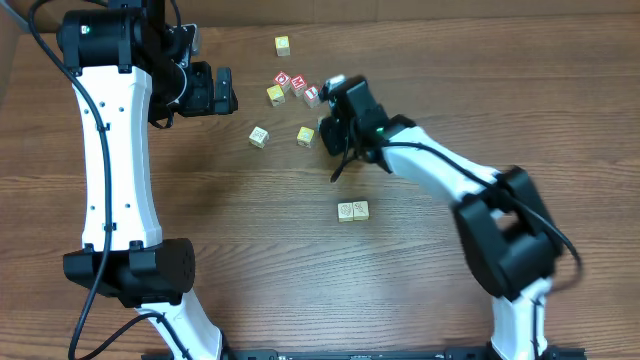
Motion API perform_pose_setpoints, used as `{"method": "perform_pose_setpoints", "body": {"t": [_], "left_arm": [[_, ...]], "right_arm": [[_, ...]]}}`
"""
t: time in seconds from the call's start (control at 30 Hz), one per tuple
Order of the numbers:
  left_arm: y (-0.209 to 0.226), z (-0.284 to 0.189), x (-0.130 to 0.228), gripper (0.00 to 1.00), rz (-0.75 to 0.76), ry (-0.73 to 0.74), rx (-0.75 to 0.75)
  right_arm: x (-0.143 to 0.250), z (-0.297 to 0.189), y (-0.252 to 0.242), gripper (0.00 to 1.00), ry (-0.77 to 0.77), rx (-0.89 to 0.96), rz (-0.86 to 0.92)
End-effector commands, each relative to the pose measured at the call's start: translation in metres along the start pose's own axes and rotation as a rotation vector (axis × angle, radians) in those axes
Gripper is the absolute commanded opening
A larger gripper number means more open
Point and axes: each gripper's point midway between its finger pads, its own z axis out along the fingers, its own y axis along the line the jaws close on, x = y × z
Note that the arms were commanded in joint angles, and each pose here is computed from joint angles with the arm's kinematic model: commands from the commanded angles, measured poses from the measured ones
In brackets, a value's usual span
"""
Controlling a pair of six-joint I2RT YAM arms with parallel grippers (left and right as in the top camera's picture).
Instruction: Flip 5 blocks
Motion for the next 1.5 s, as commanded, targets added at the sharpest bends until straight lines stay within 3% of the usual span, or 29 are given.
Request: {"method": "perform_pose_setpoints", "body": {"t": [0.0,0.17,0.33,0.47,0.67,1.03,1.1,1.13,1.2,1.47], "left_arm": [[-0.001,0.005,0.001,1.0,0.015,0.016,-0.005],[-0.001,0.005,0.001,1.0,0.015,0.016,-0.005],[-0.001,0.005,0.001,1.0,0.015,0.016,-0.005],[-0.001,0.005,0.001,1.0,0.015,0.016,-0.005],[-0.001,0.005,0.001,1.0,0.015,0.016,-0.005],[-0.001,0.005,0.001,1.0,0.015,0.016,-0.005],[-0.001,0.005,0.001,1.0,0.015,0.016,-0.005],[-0.001,0.005,0.001,1.0,0.015,0.016,-0.005],[-0.001,0.005,0.001,1.0,0.015,0.016,-0.005],[-0.001,0.005,0.001,1.0,0.015,0.016,-0.005]], "right_arm": [[-0.062,-0.086,0.025,0.24,-0.176,-0.045,0.02],[-0.051,-0.138,0.049,0.13,-0.125,-0.084,0.2],[0.004,-0.138,0.073,0.19,0.087,-0.065,0.375],[0.056,-0.121,0.094,0.18,0.244,0.024,0.312],[0.109,-0.091,0.112,0.18,0.338,0.186,0.277],[0.149,-0.054,0.11,0.18,0.377,0.325,0.191],[0.149,-0.053,0.11,0.26,0.375,0.324,0.191],[0.148,-0.053,0.111,0.44,0.374,0.322,0.192],[0.148,-0.053,0.111,0.55,0.372,0.32,0.193],[0.135,-0.057,0.118,0.63,0.355,0.295,0.192]]}}
